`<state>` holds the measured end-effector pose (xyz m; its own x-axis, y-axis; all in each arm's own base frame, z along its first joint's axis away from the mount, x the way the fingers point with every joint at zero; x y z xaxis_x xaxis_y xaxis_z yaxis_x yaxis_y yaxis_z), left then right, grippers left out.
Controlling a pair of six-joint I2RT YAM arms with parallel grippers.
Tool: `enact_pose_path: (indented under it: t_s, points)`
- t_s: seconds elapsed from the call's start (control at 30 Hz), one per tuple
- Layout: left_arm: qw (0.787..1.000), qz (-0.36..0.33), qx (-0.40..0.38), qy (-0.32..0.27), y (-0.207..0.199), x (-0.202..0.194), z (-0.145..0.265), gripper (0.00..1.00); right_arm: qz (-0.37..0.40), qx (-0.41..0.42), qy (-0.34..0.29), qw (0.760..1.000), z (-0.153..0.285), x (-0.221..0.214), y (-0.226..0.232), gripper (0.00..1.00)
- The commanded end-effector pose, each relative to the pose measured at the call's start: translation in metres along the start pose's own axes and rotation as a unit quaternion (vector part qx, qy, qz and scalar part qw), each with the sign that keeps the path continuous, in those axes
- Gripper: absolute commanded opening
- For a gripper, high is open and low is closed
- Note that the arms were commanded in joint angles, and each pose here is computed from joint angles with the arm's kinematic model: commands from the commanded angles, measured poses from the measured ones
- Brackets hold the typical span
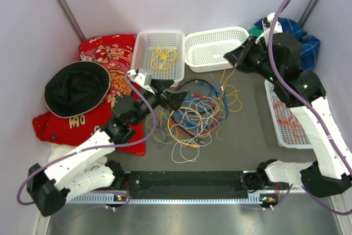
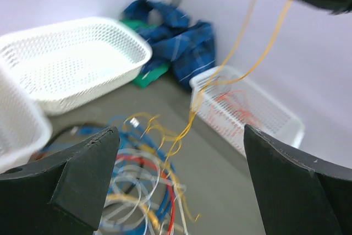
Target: Untangle the cables
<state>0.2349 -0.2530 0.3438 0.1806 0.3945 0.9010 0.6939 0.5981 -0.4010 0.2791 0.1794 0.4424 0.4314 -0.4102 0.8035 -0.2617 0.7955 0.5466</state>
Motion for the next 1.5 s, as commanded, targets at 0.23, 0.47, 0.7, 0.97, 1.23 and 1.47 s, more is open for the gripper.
enact_pose_path:
  t_s: [0.23,0.47,0.7,0.97,1.23,1.47]
  points:
    - [0.949,-0.02,-0.292,-0.117,-0.091,0.024,-0.046,0.98,-0.016,0.039,0.037,0.998,0.03,-0.01,0.019,0.0]
    - [0.942,-0.016,-0.324,-0.088,-0.101,-0.017,-0.081,0.98,-0.02,0.044,0.045,0.998,0.037,-0.013,0.021,0.0]
    - [0.945,-0.007,-0.319,-0.07,-0.094,-0.046,-0.128,0.98,-0.031,0.054,0.053,0.997,0.041,-0.017,0.024,0.0]
    - [0.953,-0.006,-0.301,-0.046,-0.08,-0.078,-0.17,0.84,-0.038,0.064,0.052,0.996,0.054,-0.016,0.027,0.0]
    - [0.961,0.0,-0.276,-0.022,-0.066,-0.095,-0.18,0.0,-0.033,0.065,0.038,0.997,0.062,-0.014,0.025,0.0]
    - [0.977,0.005,-0.212,0.007,-0.058,-0.042,-0.169,0.0,0.002,0.048,-0.026,0.999,0.085,0.006,0.014,0.93]
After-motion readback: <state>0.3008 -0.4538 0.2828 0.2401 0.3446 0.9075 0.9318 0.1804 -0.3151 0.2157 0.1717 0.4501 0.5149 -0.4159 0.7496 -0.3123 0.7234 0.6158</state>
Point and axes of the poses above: each gripper's point midway between its finger pads, its own z axis back along the fingers, its own y axis along the line the jaws close on, x = y × z, the point moved 2 cm from there along z, back along the fingers, and after that the axes turned 1 degree about z, right-handed, at the moved point
